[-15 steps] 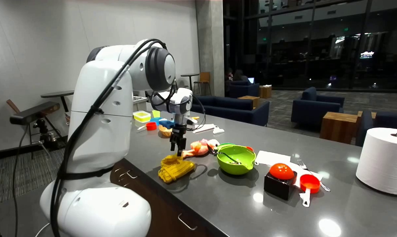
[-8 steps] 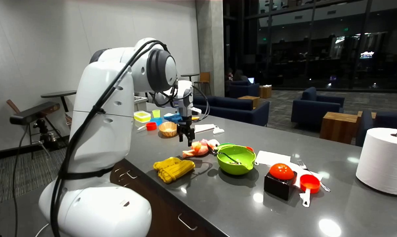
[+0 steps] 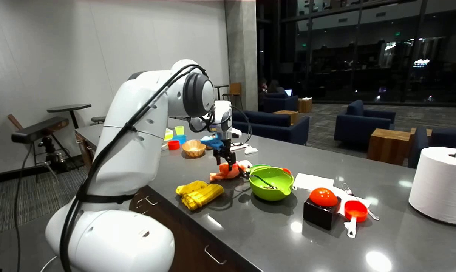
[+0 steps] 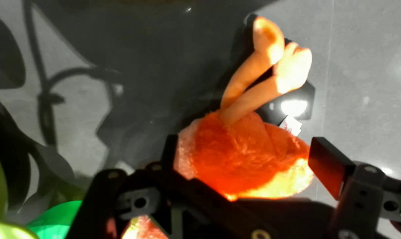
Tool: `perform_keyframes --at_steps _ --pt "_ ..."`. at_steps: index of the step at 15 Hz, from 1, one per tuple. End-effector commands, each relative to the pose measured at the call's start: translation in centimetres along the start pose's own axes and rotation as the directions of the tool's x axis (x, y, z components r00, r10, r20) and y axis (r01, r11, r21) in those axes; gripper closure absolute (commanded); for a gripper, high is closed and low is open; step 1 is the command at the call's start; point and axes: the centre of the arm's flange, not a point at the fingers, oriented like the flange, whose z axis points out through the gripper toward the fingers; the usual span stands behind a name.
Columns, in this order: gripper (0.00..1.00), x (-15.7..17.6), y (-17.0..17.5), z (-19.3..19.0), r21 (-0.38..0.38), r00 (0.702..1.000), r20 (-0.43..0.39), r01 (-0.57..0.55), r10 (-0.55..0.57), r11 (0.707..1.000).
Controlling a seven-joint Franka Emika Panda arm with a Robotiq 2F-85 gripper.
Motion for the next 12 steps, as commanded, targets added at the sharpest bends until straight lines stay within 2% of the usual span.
perform_keyframes --at_steps 1,5,6,8,12 --pt "0.0 2.8 -0.7 1.5 0.001 0.998 -0.037 0.058 -0.058 0.998" --pt "0.02 4.0 -0.6 2.5 0.004 0.996 -0.042 0.083 -0.083 0.997" --pt "0.26 4.0 -0.7 2.4 0.004 0.995 -0.045 0.093 -0.093 0.996" --pt "0.3 4.2 -0.7 2.2 0.008 0.993 -0.054 0.105 -0.105 0.994" --pt "0.57 4.0 -0.7 1.1 0.023 0.989 -0.073 0.129 -0.127 0.991"
